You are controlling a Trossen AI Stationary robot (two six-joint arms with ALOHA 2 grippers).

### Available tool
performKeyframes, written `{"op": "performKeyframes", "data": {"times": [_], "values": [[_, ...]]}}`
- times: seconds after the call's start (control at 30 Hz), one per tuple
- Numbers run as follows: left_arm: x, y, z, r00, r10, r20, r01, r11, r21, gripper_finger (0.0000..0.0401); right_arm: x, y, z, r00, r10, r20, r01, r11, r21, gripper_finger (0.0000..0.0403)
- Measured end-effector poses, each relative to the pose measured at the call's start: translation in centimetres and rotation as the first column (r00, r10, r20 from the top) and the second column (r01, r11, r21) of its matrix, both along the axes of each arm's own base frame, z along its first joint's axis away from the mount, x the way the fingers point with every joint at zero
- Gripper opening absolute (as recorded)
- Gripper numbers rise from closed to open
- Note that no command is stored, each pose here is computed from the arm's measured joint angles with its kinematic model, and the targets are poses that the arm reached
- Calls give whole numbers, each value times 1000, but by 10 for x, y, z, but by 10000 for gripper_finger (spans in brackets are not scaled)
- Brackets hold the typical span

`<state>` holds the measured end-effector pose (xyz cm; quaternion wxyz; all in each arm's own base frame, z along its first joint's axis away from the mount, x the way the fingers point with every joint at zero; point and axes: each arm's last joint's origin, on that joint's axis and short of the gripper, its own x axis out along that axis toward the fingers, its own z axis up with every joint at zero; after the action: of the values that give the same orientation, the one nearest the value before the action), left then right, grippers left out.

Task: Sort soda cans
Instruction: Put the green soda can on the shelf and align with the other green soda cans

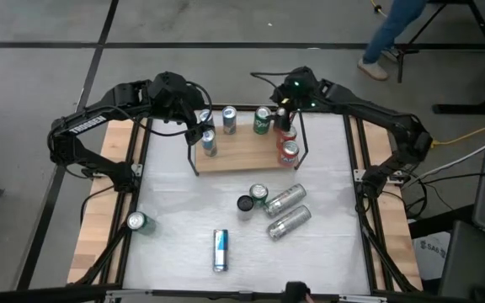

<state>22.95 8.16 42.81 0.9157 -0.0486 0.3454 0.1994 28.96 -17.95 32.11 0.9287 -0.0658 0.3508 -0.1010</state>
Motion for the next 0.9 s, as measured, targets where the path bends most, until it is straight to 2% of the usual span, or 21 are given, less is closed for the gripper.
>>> {"op": "performKeyframes", "data": {"times": [0.2, 0.4, 0.7, 0.9], "values": [[4, -2, -2, 1000, -8, -4, 8, 1000, -5, 355, 0, 41, 17, 994, 107, 2, -107, 994, -1, 344], [21, -11, -11, 997, -62, -34, 62, 998, -19, 355, -2, 84, 17, 973, 208, -101, -204, 978, 46, 344], [67, -33, -46, 972, -174, -157, 167, 984, -61, 355, -2, 138, 7, 934, 274, -231, -236, 956, 176, 344], [98, -50, -73, 951, -225, -213, 210, 973, -91, 349, -7, 165, -14, 914, 219, -341, -184, 974, 130, 344]]}}
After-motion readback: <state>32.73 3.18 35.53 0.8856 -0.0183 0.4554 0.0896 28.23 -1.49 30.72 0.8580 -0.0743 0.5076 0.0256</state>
